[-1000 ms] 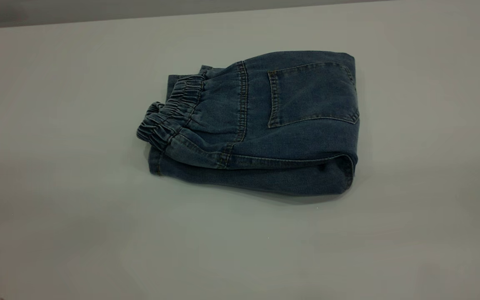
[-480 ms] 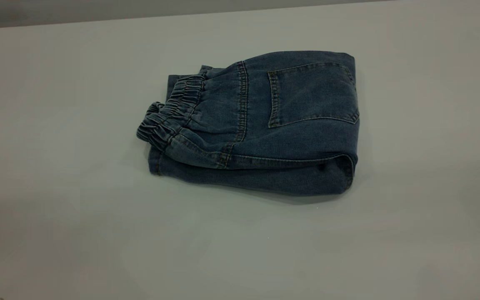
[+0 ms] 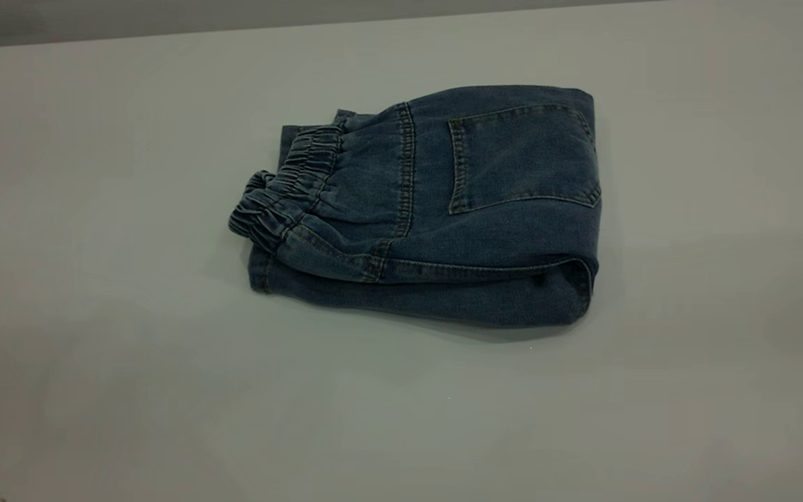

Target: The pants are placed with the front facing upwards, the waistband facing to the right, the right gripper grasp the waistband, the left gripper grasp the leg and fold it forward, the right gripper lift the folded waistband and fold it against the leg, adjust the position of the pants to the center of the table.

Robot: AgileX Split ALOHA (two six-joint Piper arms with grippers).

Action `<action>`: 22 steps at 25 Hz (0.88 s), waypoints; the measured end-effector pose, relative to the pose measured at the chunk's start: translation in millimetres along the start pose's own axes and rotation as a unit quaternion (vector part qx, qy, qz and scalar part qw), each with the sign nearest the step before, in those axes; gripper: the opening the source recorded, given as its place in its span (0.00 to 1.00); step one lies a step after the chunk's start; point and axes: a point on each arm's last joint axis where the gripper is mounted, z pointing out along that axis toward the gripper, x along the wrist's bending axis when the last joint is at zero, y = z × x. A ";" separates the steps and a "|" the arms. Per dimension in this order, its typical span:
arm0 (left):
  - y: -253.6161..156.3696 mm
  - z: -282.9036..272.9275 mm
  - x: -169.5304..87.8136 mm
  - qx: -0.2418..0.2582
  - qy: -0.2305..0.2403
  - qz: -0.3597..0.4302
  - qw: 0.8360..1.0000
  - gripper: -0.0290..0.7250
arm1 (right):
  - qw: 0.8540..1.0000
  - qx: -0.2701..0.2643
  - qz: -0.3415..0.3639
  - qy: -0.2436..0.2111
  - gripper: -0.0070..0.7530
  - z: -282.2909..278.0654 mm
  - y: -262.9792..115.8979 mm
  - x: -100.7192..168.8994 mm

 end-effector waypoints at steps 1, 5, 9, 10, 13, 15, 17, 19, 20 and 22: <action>0.0 0.0 -0.1 0.000 0.005 -0.002 1.000 0.45 | 1.000 0.000 0.005 -0.010 0.52 -0.1 -0.1 0.1; -0.1 -0.1 -0.8 -0.002 0.056 -0.027 0.998 0.45 | 1.000 0.000 0.009 -0.018 0.52 0.1 0.0 0.3; -0.3 0.1 -2.2 -0.005 0.157 -0.081 0.984 0.45 | 1.000 0.000 0.009 -0.018 0.52 0.1 0.1 0.3; -0.3 0.1 -2.6 -0.006 0.187 -0.096 0.978 0.45 | 1.000 0.000 0.009 -0.018 0.52 0.1 0.1 0.3; -0.2 0.4 -3.7 -0.009 0.263 -0.137 0.955 0.45 | 1.000 0.000 0.009 -0.018 0.52 0.3 -0.1 0.3; -0.1 0.6 -4.3 -0.011 0.306 -0.160 0.938 0.45 | 1.000 0.000 0.009 -0.018 0.52 0.3 0.0 0.3; 0.0 0.8 -4.7 -0.012 0.334 -0.175 0.926 0.45 | 1.000 0.000 0.009 -0.018 0.52 0.3 0.0 0.3; 0.1 1.0 -4.9 -0.012 0.351 -0.183 0.918 0.45 | 1.000 0.000 0.009 -0.018 0.52 0.3 0.0 0.3; 0.1 1.0 -4.9 -0.013 0.354 -0.185 0.917 0.45 | 1.000 0.000 0.009 -0.018 0.52 0.3 0.0 0.3; 0.1 1.0 -4.9 -0.013 0.354 -0.185 0.916 0.45 | 1.000 0.000 0.009 -0.018 0.52 0.3 0.0 0.3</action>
